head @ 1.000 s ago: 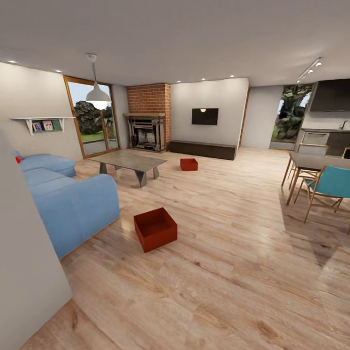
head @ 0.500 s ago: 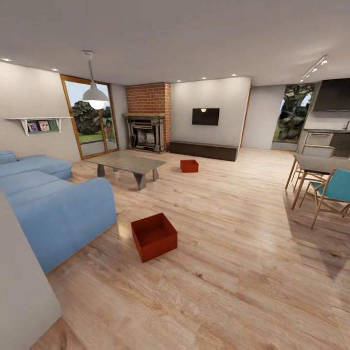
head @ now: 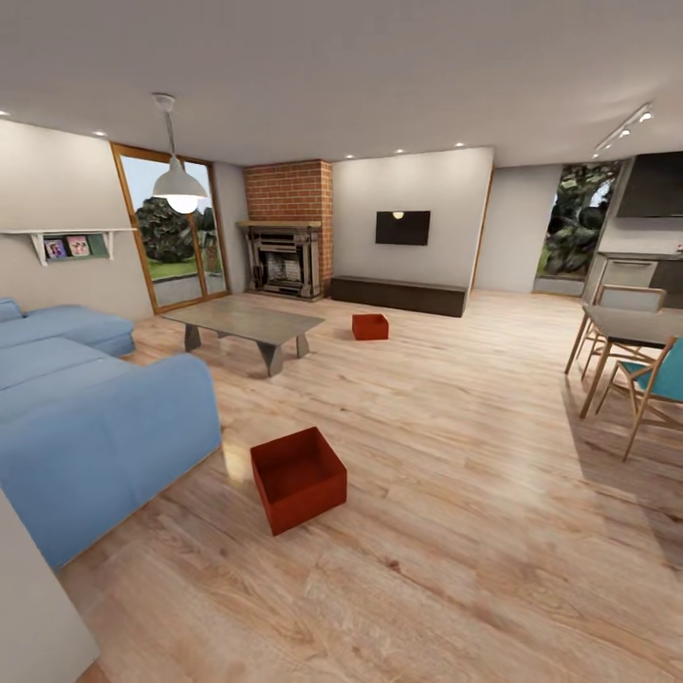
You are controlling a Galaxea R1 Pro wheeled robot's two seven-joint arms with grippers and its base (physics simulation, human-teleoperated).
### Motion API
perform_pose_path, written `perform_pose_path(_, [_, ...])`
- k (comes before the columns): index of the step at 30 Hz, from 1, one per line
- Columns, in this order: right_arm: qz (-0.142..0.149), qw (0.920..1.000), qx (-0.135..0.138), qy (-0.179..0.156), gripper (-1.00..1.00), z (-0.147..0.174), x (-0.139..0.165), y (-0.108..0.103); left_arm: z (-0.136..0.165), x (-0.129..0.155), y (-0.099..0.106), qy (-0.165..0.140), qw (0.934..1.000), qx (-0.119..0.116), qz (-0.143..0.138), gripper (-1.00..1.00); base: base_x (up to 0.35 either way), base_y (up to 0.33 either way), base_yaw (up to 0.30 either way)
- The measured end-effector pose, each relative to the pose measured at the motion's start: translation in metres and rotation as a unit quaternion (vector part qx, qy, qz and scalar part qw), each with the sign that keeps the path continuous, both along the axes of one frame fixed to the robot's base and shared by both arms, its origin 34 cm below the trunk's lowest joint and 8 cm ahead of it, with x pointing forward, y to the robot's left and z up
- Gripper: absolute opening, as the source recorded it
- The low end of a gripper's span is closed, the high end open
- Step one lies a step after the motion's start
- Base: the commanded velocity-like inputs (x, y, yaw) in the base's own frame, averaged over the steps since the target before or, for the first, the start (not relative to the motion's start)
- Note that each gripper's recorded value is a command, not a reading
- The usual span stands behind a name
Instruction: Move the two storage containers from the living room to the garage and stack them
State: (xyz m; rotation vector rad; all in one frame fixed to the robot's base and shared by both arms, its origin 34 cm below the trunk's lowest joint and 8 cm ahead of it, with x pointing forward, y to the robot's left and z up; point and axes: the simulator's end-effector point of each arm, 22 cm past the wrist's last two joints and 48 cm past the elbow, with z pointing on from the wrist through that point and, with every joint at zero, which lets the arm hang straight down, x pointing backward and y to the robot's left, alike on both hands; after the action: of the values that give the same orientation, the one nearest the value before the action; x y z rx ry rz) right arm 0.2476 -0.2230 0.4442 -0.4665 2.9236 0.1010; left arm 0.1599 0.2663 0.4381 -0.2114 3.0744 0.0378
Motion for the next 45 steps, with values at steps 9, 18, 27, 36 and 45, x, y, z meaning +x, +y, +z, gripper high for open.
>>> perform_pose_path(9, [0.000, 1.0000, 0.000, 0.001, 1.00, 0.0000, -0.0002, 0.0000, 0.0000, 0.0002, 0.0001, 0.000, 1.0000, 0.000, 0.000, 1.00, 0.321, 0.000, 0.000])
perform_pose_path(18, [0.000, 1.0000, 0.000, 0.001, 1.00, 0.0000, -0.0003, 0.0000, 0.0000, 0.0000, 0.0000, 0.000, 1.0000, 0.000, 0.000, 1.00, 0.321, 0.000, 0.000])
perform_pose_path(27, [0.000, 1.0000, 0.000, 0.000, 1.00, 0.0000, -0.0001, 0.0001, 0.0000, 0.0000, 0.0001, 0.000, 1.0000, 0.000, 0.000, 1.00, 0.321, 0.000, 0.000])
perform_pose_path(36, [0.000, 1.0000, 0.000, 0.000, 1.00, 0.0000, -0.0002, 0.0001, 0.0000, 0.0002, 0.0001, 0.000, 1.0000, 0.000, 0.000, 1.00, 0.321, 0.000, 0.000])
perform_pose_path(45, [0.000, 1.0000, 0.000, 0.000, 1.00, 0.0000, -0.0002, 0.0001, 0.0000, 0.0002, 0.0001, 0.000, 1.0000, 0.000, 0.000, 1.00, 0.321, 0.000, 0.000])
